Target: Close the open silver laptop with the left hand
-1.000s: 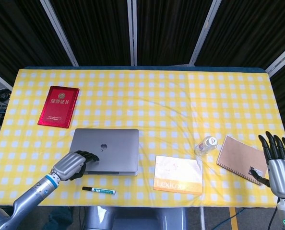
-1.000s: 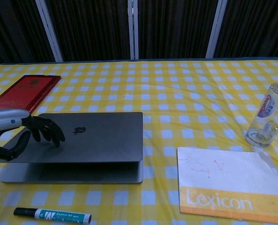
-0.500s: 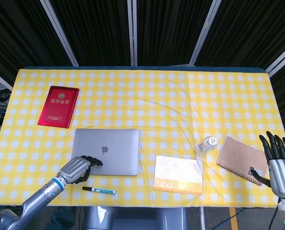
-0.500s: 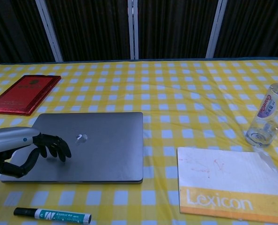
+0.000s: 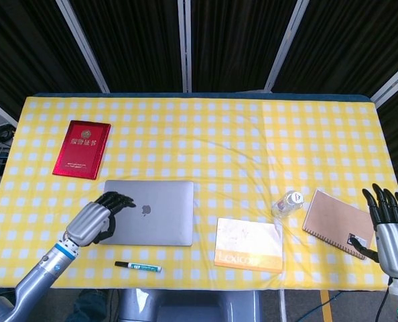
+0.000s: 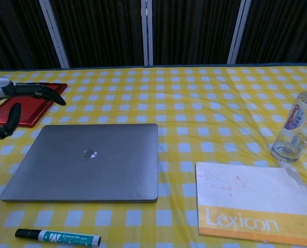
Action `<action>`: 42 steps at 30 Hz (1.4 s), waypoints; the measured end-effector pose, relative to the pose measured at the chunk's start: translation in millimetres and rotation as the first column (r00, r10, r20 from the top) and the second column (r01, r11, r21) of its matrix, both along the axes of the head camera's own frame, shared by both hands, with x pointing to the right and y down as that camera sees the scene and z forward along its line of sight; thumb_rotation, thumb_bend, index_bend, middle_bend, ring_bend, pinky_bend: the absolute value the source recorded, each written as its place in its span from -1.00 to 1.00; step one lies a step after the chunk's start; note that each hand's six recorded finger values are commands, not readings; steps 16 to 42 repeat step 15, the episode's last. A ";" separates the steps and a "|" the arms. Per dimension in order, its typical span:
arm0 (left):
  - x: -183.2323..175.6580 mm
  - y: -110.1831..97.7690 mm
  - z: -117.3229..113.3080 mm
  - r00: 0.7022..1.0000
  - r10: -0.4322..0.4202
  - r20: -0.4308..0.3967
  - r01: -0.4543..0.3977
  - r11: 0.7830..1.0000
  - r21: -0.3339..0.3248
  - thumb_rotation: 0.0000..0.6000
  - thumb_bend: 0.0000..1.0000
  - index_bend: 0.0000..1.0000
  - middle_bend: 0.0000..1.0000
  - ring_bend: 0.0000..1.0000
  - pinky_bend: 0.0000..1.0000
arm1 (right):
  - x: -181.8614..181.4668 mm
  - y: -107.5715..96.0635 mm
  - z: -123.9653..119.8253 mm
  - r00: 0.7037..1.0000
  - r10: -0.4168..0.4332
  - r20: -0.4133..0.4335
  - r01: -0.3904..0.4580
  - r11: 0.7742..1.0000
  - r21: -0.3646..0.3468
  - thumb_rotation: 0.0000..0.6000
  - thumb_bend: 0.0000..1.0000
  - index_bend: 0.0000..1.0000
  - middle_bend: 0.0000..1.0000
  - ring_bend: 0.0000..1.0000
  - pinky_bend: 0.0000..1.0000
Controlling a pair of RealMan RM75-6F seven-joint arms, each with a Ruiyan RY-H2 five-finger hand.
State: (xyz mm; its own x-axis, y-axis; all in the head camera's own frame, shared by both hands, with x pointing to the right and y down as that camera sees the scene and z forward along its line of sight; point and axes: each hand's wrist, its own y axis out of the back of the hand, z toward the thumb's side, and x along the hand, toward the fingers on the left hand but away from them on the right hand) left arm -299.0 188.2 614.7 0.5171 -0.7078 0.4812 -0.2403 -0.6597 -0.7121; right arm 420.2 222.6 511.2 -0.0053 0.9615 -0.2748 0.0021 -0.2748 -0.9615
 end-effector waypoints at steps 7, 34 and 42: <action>-34.4 -7.3 -36.9 0.980 -0.145 0.138 0.111 0.967 0.229 1.00 -1.00 -1.00 -1.00 -1.00 -1.00 | 0.8 -0.4 -0.7 1.000 0.004 0.006 -0.004 1.000 0.001 1.00 -1.00 -1.00 -1.00 -1.00 -1.00; -92.4 21.1 -66.3 0.884 -0.350 0.310 0.241 0.910 0.338 1.00 -1.00 -1.00 -1.00 -1.00 -1.00 | 0.5 0.1 -0.7 1.000 -0.001 0.012 0.001 1.000 -0.002 1.00 -1.00 -1.00 -1.00 -1.00 -1.00; -92.4 21.1 -66.3 0.884 -0.350 0.310 0.241 0.910 0.338 1.00 -1.00 -1.00 -1.00 -1.00 -1.00 | 0.5 0.1 -0.7 1.000 -0.001 0.012 0.001 1.000 -0.002 1.00 -1.00 -1.00 -1.00 -1.00 -1.00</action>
